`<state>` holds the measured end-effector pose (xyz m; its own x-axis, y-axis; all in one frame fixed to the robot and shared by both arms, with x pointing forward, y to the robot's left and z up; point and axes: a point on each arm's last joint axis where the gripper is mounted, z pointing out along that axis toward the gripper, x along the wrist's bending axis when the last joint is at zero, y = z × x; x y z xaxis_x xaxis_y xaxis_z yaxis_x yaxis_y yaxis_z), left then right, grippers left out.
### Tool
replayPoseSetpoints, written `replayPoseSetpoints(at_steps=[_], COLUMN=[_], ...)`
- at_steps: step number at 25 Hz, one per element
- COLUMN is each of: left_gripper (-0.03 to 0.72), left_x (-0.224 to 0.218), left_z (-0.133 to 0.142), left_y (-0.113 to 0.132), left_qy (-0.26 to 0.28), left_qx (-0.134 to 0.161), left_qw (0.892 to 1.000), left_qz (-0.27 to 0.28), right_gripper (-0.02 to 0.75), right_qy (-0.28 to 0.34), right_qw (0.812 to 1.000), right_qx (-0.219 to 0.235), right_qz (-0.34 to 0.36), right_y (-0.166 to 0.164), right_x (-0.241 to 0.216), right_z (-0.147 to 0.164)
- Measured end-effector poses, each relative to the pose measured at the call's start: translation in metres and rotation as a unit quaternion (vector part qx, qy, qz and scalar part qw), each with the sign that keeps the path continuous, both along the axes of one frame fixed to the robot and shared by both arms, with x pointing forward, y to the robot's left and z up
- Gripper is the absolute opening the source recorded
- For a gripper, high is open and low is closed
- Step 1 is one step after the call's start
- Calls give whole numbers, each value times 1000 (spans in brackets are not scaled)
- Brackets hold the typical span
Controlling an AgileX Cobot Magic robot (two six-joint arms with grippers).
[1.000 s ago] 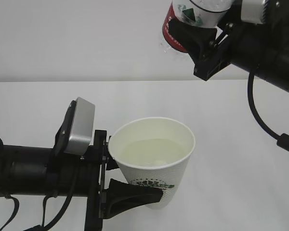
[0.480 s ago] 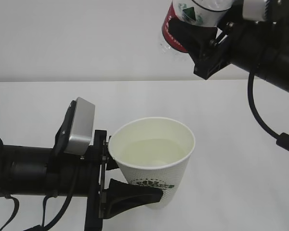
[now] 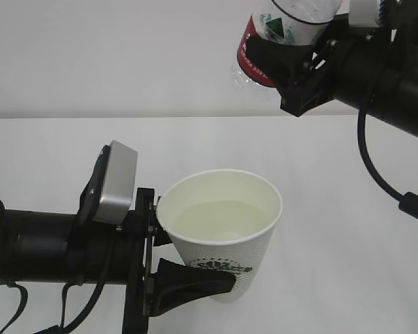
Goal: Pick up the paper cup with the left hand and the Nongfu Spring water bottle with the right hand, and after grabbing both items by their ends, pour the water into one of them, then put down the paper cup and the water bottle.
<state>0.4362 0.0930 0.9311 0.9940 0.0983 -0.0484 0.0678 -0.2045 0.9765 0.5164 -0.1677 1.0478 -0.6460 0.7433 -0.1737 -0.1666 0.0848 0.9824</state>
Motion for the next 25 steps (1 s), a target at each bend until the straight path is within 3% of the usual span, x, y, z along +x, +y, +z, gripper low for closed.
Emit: replayPoseSetpoints(at_steps=[14,25], left_gripper=[447,447], left_x=[0,0], left_z=[0,0], left_y=[0,0], left_qy=[0,0], left_qx=[0,0], left_qw=[1000,1000], left_qz=[0,0], right_gripper=[493,493], right_qy=[27,-25], right_qw=[999,996], right_qx=[-18,-78], right_qz=[-17,-20], right_y=[-2,-2], right_x=[2,2], right_z=[-6,-6])
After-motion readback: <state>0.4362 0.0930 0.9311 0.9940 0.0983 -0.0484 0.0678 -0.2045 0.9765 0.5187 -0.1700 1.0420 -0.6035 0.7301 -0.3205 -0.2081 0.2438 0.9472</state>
